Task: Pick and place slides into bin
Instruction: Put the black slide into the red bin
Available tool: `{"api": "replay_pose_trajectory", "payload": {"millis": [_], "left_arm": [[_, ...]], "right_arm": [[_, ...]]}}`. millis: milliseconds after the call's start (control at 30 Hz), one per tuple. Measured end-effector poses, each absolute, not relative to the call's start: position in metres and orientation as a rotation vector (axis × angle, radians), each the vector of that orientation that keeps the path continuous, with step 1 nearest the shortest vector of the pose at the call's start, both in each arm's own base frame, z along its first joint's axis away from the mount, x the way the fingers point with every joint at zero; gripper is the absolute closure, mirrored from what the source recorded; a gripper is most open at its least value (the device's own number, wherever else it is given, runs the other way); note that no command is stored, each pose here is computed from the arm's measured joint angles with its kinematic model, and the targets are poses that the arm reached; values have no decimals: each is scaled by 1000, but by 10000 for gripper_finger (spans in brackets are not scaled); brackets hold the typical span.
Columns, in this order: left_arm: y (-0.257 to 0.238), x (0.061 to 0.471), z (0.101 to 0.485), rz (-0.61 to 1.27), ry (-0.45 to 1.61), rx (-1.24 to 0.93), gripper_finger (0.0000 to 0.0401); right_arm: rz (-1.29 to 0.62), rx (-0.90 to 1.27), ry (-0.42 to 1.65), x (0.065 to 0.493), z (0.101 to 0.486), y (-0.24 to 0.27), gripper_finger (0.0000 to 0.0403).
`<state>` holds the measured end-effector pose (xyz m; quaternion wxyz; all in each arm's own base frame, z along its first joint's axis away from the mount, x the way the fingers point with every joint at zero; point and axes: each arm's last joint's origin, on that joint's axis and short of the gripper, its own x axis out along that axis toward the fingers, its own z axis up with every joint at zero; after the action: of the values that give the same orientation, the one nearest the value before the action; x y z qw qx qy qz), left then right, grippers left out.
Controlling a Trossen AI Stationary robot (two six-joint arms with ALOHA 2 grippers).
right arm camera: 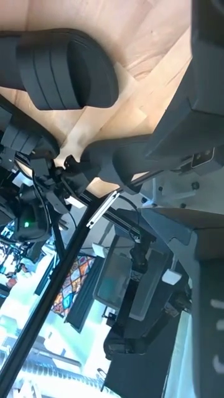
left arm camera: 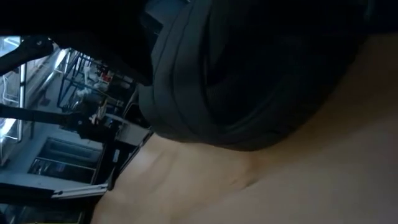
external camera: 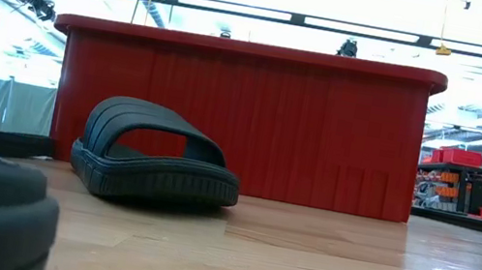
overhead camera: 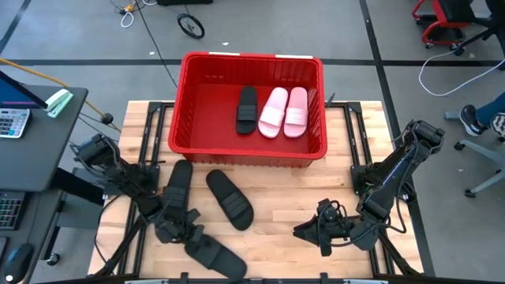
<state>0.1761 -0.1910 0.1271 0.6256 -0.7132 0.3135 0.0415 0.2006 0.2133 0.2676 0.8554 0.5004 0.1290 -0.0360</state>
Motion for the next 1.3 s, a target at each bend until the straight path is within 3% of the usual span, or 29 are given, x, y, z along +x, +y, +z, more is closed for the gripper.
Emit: {"api": "replay_pose_trajectory", "payload": {"millis": [267,367,467,633,767,1033,1167,1300], "left_arm": [[-185,183,128,97,683,-1626,385],[-185,186,132,110,590,-1643,384],[-186,195,148,107,331,-1637,390],[-189,212,202,141,-164,-1573,390],[-188,226,257,267,-394,-1378,390],[-154,263,363,847,-526,-1031,388],[-116,287,400,966,-556,-903,390],[-73,302,413,1121,-603,-840,390]], "right_arm": [[-83,1026,282,200,266,213,264],[-86,1021,285,200,265,213,264],[-86,1014,280,200,268,210,264],[-61,954,246,194,285,198,264],[-30,888,206,183,307,181,264],[26,745,53,150,356,132,264],[38,667,-12,135,371,113,264],[49,666,-46,125,379,102,264]]}}
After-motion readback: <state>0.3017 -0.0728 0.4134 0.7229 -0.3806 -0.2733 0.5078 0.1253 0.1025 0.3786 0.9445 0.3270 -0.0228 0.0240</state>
